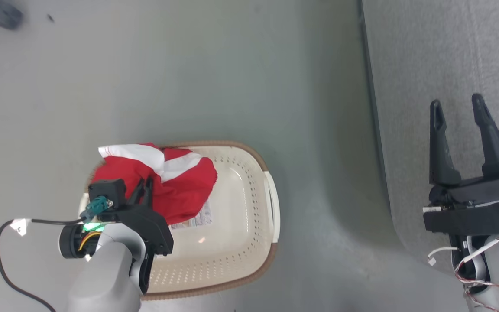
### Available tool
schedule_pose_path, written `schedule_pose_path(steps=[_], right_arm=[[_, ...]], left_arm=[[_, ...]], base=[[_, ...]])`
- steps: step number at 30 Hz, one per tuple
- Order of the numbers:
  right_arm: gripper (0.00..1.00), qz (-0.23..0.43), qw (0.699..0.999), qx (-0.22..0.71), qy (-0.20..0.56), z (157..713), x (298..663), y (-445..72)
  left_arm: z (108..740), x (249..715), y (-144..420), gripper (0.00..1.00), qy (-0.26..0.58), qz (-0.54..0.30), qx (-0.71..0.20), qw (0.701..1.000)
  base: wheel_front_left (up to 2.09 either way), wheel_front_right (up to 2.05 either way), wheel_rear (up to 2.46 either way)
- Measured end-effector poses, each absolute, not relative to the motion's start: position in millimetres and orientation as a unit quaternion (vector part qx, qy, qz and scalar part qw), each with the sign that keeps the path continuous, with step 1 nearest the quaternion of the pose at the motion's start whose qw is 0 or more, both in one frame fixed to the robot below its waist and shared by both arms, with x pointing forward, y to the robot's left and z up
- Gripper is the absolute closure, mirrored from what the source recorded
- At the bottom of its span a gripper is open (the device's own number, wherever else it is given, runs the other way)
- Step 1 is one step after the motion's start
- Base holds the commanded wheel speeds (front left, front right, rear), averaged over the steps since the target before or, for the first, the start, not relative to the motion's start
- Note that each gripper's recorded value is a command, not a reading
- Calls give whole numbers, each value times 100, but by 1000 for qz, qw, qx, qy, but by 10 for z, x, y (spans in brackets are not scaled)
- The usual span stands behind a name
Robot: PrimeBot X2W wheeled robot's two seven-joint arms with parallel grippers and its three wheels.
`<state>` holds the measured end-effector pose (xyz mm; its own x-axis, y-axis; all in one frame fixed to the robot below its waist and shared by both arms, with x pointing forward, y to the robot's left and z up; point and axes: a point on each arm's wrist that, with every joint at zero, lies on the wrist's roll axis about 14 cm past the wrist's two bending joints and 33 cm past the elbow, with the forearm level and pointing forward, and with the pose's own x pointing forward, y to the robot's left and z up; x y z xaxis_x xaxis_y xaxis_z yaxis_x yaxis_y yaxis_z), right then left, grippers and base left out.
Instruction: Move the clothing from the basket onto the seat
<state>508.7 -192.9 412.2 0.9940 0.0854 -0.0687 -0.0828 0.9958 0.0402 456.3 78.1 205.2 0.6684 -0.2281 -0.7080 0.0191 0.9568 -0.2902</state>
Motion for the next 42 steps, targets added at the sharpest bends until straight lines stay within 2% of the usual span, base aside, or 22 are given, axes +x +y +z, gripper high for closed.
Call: schedule_pose_path(steps=[21,42], right_arm=[[0,53,998,43,13,4632,4589,-1750],[0,57,996,61,-30,5076,3820,-1638]], left_arm=[[3507,4673,1051,100,220,-81,-134,963],[4616,4088,1211,100,56,-81,-115,989]], base=[[0,0,0],[0,0,0]])
